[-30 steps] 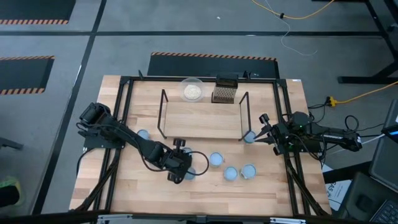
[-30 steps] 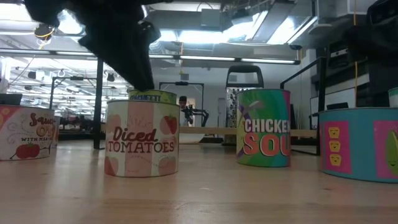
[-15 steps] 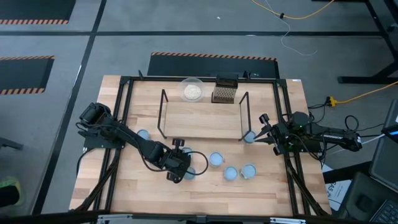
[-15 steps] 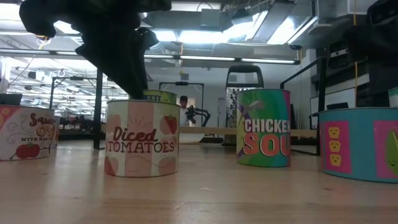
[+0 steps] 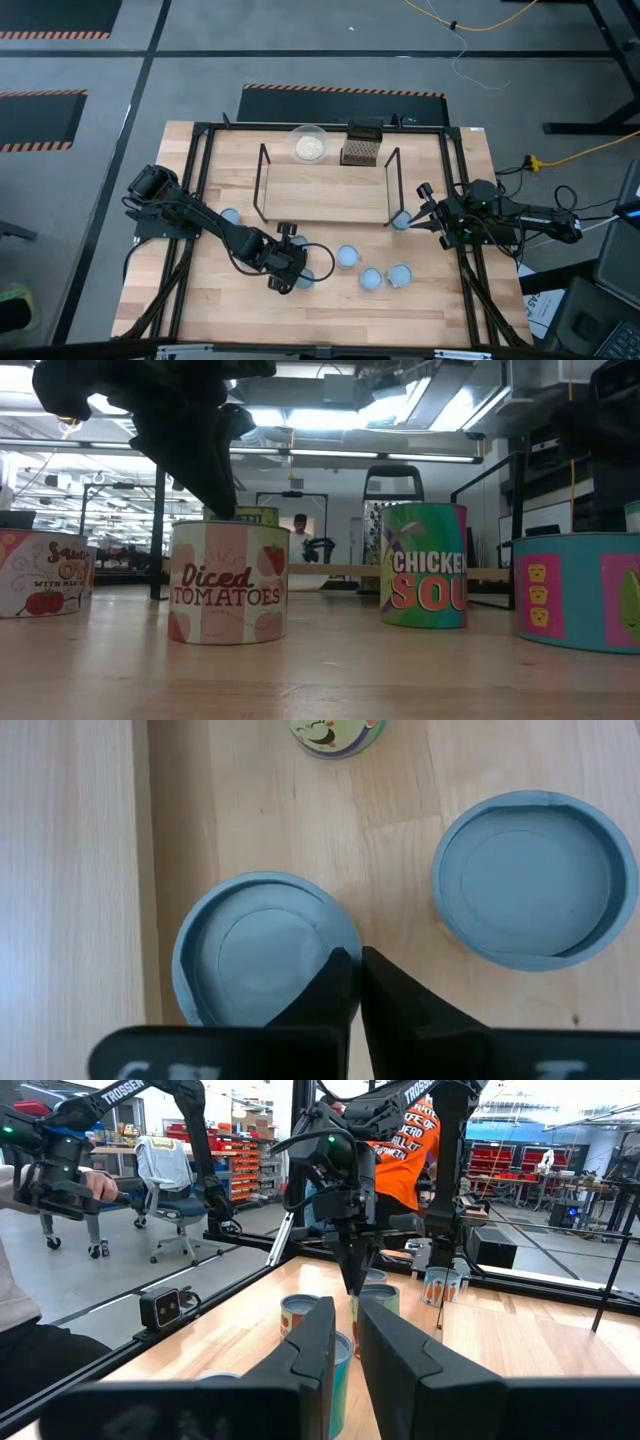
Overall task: Pick and place cans onto a shelf
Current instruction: Put the canned spaghetti sauce on the shelf
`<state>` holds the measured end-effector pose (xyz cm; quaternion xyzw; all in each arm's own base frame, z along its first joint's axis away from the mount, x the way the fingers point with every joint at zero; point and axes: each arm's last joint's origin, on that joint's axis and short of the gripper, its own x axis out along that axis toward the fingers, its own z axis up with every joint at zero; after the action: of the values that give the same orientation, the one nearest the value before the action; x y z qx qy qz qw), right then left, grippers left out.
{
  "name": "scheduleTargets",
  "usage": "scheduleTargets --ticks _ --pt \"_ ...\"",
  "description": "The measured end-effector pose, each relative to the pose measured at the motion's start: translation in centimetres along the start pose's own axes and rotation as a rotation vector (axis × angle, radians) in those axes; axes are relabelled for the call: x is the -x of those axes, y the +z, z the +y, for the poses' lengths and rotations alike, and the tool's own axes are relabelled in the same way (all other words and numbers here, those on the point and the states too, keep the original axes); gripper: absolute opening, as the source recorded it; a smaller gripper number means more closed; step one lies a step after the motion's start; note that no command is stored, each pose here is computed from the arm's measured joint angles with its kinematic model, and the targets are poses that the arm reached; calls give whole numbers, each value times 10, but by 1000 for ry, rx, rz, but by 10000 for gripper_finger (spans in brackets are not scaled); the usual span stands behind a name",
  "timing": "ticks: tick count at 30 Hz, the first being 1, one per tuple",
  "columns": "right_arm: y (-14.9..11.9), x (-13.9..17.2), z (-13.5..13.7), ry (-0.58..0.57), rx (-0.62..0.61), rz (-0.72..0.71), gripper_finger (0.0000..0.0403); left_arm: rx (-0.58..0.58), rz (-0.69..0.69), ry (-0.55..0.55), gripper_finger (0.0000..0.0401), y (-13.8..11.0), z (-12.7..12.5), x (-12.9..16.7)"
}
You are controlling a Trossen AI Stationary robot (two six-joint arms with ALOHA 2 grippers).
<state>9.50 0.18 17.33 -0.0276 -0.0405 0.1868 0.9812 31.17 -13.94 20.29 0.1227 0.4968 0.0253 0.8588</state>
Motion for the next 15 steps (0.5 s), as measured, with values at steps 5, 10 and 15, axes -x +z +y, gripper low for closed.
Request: scheduleTargets --ticks 5,10,15 --pt "0 0 0 0 0 0 53 6 -13 -6 4 1 0 1" --pt "0 0 0 0 0 0 53 14 -35 -12 4 8 0 6" --pt "0 0 0 0 0 0 53 -58 -95 -21 3 25 2 18"
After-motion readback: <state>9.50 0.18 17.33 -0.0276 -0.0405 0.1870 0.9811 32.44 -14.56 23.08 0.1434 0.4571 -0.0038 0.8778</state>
